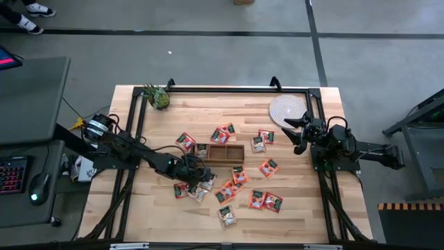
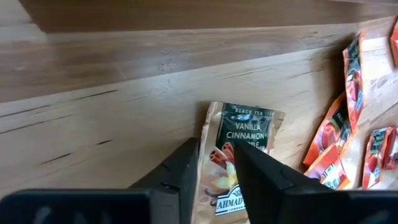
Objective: Pick & Place Tea
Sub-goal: Put the brown tea bag into the left section of the brown wooden organizer
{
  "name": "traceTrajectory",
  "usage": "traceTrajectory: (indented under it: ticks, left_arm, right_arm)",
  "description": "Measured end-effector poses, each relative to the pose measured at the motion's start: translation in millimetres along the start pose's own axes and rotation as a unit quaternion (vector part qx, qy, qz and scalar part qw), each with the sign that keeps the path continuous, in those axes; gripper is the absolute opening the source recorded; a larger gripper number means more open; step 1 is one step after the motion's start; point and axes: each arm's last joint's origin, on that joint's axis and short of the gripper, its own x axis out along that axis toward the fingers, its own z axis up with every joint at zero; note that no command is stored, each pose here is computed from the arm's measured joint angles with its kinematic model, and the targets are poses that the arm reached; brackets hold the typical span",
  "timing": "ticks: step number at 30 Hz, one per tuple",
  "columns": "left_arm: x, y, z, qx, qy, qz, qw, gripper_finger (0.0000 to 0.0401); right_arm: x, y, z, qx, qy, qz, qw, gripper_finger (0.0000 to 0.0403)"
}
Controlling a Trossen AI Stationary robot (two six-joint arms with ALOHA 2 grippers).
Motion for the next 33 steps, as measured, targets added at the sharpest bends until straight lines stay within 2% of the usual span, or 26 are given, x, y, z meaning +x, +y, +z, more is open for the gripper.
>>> traceTrajectory:
  ticks: [11,33]
  left_arm:
    - [-0.1,2.9,0.1,0.01,-0.003,0.013,1.0,0.0006]
    - [-0.5,2.3,1.7,0.023,-0.027,0.008,0.999,0.0]
  right_arm:
    - [0.0,0.0,0.0,0.0,0.0,0.0,1.0,0.0224]
    - [0.0,0.0,0.0,0.0,0.0,0.0,1.0,0.0225]
